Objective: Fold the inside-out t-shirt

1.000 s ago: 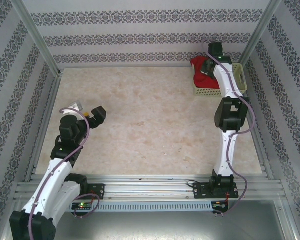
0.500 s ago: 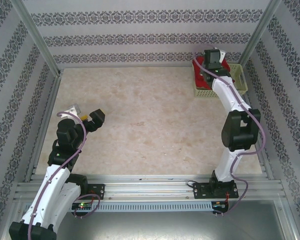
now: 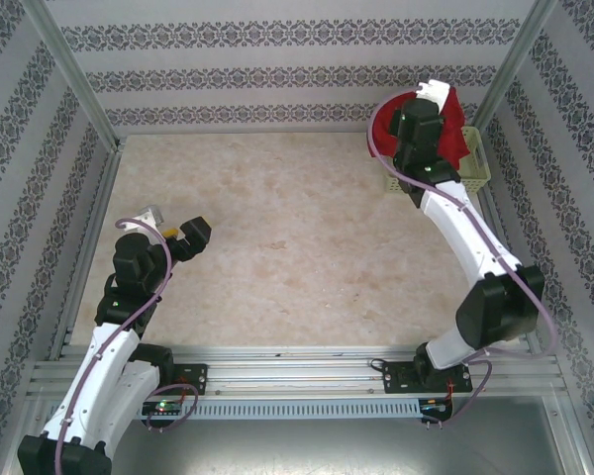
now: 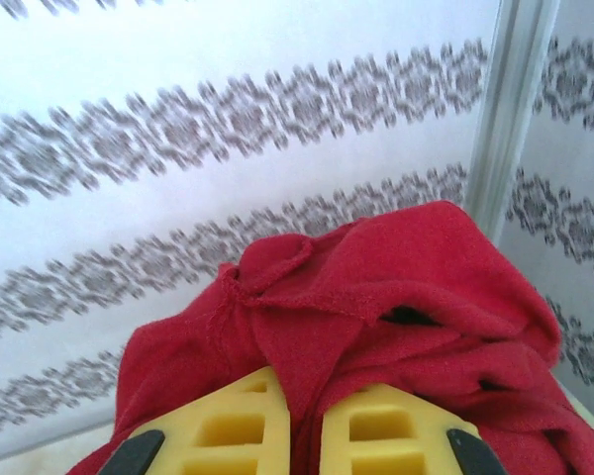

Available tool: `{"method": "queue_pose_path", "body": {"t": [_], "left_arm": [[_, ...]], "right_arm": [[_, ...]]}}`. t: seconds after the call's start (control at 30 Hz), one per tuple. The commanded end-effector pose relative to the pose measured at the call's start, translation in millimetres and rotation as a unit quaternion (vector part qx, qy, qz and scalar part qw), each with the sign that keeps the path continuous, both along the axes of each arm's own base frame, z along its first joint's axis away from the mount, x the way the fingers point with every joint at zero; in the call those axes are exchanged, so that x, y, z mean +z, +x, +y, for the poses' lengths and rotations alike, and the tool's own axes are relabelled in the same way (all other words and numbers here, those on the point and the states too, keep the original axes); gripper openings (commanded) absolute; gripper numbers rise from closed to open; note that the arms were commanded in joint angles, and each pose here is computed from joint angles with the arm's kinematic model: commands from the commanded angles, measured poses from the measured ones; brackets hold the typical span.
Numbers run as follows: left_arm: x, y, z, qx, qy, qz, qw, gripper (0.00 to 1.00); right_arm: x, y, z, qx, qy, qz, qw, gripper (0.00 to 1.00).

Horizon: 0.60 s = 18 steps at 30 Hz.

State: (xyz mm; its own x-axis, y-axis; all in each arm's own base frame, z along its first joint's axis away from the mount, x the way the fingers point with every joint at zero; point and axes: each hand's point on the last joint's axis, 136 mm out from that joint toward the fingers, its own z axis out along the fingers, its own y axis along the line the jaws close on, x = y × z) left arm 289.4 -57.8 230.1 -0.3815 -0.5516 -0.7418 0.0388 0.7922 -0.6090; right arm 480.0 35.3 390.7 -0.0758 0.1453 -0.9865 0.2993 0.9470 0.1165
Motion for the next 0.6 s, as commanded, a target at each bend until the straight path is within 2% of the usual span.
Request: {"method": "queue_pose_path", "body": {"t": [0.0, 0.13, 0.3, 0.4, 0.47, 0.5, 0.53, 0.57], "left_arm": [[8.3, -2.0, -6.2, -0.014, -0.006, 0.004, 1.000, 1.00], [2.2, -2.5, -0.8, 0.003, -0.003, 0.022, 1.000, 1.00], [-17.7, -6.9, 16.3, 0.049, 0.020, 0.084, 0.995, 1.00], [-29.0, -11.9, 20.2, 0.056, 0.032, 0.119, 0.991, 1.00], [-34.1, -15.2, 18.4, 0.049, 0.035, 0.135, 0.989, 1.00], [-37.1, -16.9, 17.1, 0.044, 0.035, 0.143, 0.988, 1.00], [-40.8, -19.2, 15.9, 0.040, 0.035, 0.153, 0.987, 1.00], [-44.5, -21.4, 13.7, 0.034, 0.035, 0.163, 0.985, 1.00]], "right_arm": [[56.8, -27.0, 26.3, 0.042, -0.001, -0.074, 0.996, 0.00], [44.1, -41.0, 75.7, 0.120, 0.025, -0.033, 0.992, 0.00], [-0.7, -58.7, 153.0, 0.213, 0.039, 0.030, 0.976, 0.00], [-47.0, -72.4, 193.4, 0.254, 0.036, 0.091, 0.962, 0.00], [-97.6, -86.2, 213.3, 0.277, 0.027, 0.162, 0.947, 0.01], [-121.8, -92.5, 216.3, 0.278, 0.026, 0.194, 0.941, 0.05], [-150.3, -102.1, 214.1, 0.268, 0.025, 0.232, 0.935, 0.13], [-175.0, -111.6, 208.1, 0.253, 0.026, 0.263, 0.931, 0.27]]}}
